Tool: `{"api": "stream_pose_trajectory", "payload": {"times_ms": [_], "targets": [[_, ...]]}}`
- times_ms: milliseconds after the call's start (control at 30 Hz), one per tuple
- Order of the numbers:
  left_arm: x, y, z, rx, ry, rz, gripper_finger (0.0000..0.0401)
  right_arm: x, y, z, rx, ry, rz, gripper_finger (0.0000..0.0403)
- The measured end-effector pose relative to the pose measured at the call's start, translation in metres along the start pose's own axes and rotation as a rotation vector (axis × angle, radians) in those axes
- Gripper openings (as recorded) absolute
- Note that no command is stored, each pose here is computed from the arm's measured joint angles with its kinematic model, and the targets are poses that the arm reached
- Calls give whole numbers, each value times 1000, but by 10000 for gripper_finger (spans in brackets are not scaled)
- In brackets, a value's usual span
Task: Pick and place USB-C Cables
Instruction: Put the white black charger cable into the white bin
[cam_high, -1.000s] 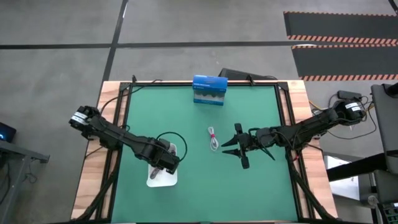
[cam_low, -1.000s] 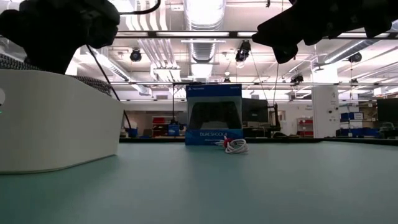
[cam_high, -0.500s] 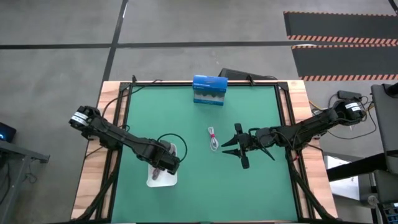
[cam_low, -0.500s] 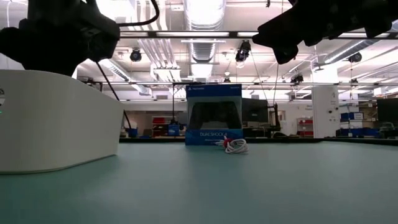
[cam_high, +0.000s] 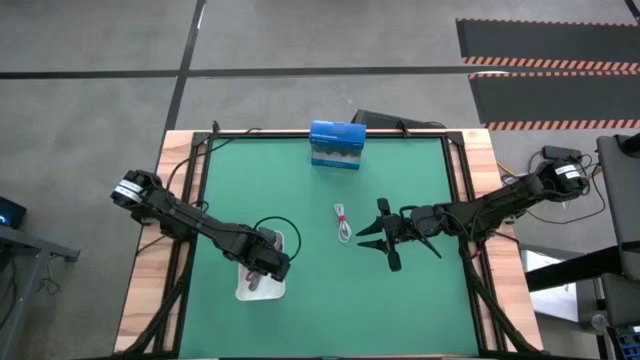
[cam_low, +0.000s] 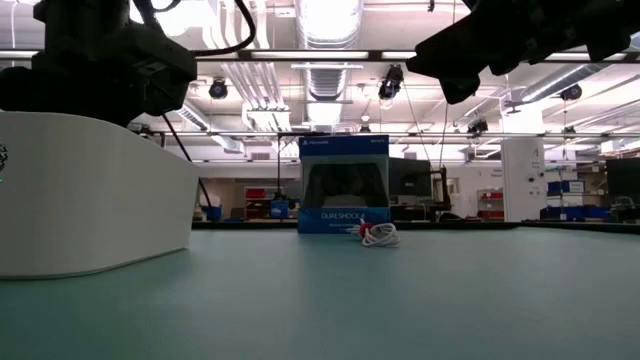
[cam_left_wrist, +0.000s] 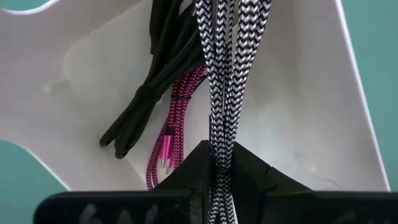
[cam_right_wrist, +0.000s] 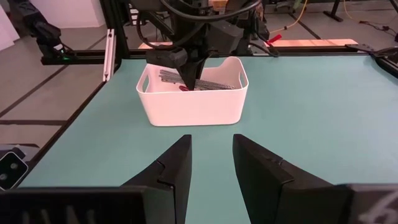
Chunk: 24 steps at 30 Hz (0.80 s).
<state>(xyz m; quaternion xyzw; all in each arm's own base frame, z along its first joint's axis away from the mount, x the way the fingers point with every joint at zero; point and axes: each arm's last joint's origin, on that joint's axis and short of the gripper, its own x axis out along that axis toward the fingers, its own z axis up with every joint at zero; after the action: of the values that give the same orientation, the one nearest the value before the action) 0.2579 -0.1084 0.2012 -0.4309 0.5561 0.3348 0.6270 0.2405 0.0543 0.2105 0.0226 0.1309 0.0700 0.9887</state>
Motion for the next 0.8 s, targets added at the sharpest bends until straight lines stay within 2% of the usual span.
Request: {"api": "stream_pose_trajectory", "payload": {"times_ms": [467, 800], "targets": [[7, 3, 0, -18, 0, -8, 27, 0, 0, -1, 0, 6, -1, 107], [7, 3, 0, -18, 0, -7, 72, 0, 0, -1, -1, 8, -1, 107]]}}
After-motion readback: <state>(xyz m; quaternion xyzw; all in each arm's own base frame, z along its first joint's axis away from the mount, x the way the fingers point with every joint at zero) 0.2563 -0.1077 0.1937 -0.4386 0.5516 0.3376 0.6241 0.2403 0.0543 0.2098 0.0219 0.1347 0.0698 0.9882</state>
